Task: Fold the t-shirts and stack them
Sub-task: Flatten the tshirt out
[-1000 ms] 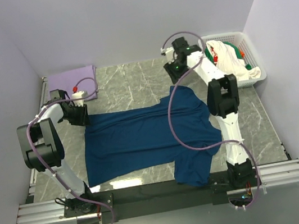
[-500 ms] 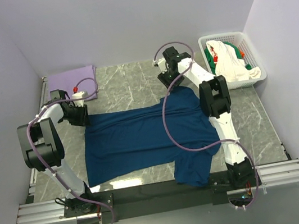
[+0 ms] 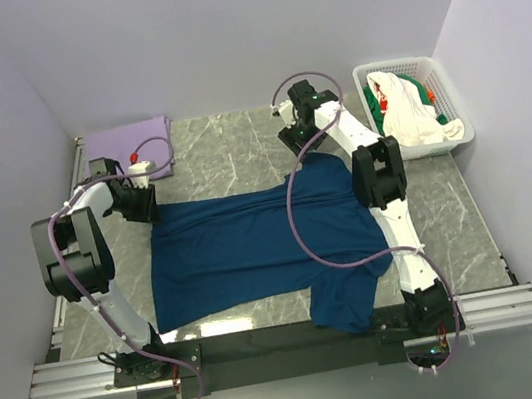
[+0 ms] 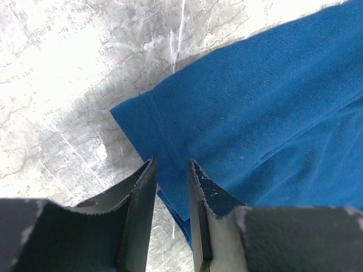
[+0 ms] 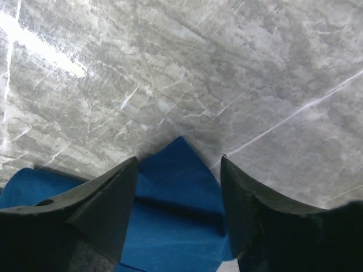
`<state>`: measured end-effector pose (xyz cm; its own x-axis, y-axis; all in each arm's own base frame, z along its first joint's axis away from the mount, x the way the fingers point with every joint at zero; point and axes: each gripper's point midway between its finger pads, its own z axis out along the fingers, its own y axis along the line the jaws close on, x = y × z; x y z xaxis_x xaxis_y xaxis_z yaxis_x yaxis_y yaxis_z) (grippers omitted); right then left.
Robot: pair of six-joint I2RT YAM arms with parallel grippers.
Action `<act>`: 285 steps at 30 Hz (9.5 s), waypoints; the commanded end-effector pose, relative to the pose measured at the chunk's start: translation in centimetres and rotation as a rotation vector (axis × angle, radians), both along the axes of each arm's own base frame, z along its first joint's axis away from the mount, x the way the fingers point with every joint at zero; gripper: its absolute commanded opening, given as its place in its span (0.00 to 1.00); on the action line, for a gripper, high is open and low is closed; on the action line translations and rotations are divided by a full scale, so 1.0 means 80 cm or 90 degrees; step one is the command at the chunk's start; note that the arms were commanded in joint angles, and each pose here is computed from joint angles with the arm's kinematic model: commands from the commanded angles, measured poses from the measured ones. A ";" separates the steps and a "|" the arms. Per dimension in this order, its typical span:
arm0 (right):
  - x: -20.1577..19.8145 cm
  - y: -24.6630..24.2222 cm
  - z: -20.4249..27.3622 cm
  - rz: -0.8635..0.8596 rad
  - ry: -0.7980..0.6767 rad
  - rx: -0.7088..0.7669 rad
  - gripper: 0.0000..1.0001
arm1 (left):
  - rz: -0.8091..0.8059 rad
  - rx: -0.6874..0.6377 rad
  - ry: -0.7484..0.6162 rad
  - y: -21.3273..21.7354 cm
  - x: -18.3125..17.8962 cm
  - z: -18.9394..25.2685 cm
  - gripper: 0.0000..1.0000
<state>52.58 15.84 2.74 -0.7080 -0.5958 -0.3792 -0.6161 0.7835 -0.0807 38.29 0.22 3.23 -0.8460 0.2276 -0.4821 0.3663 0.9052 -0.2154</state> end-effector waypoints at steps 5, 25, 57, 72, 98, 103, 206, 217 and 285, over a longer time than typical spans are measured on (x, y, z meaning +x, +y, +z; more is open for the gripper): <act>0.000 -0.008 -0.004 -0.013 0.017 0.003 0.69 | -0.005 0.001 -0.030 0.005 0.016 0.015 0.34; -0.003 -0.009 0.020 0.004 0.003 -0.004 0.49 | 0.003 -0.009 -0.024 0.008 0.020 0.013 0.34; 0.077 -0.118 0.144 -0.283 -0.215 0.154 0.00 | 0.023 0.021 0.034 0.027 0.006 -0.030 0.04; -0.079 -0.086 0.095 -0.072 0.025 0.164 0.00 | 0.014 0.021 0.036 0.027 0.002 -0.029 0.04; -0.121 -0.071 0.069 -0.091 0.115 0.185 0.49 | 0.002 0.005 0.023 0.023 0.010 -0.018 0.08; -0.124 -0.078 0.042 -0.119 0.142 0.153 0.50 | 0.003 0.001 0.021 0.023 0.012 -0.015 0.10; -0.097 -0.094 0.066 -0.049 0.059 0.035 0.38 | 0.004 -0.109 -0.195 -0.034 0.125 0.108 0.33; -0.123 -0.119 0.020 -0.085 0.128 -0.001 0.37 | 0.020 -0.090 -0.068 -0.033 0.051 0.038 0.34; 0.060 -0.080 -0.026 -0.149 -0.012 0.122 0.36 | 0.025 -0.083 -0.119 0.019 0.085 0.065 0.55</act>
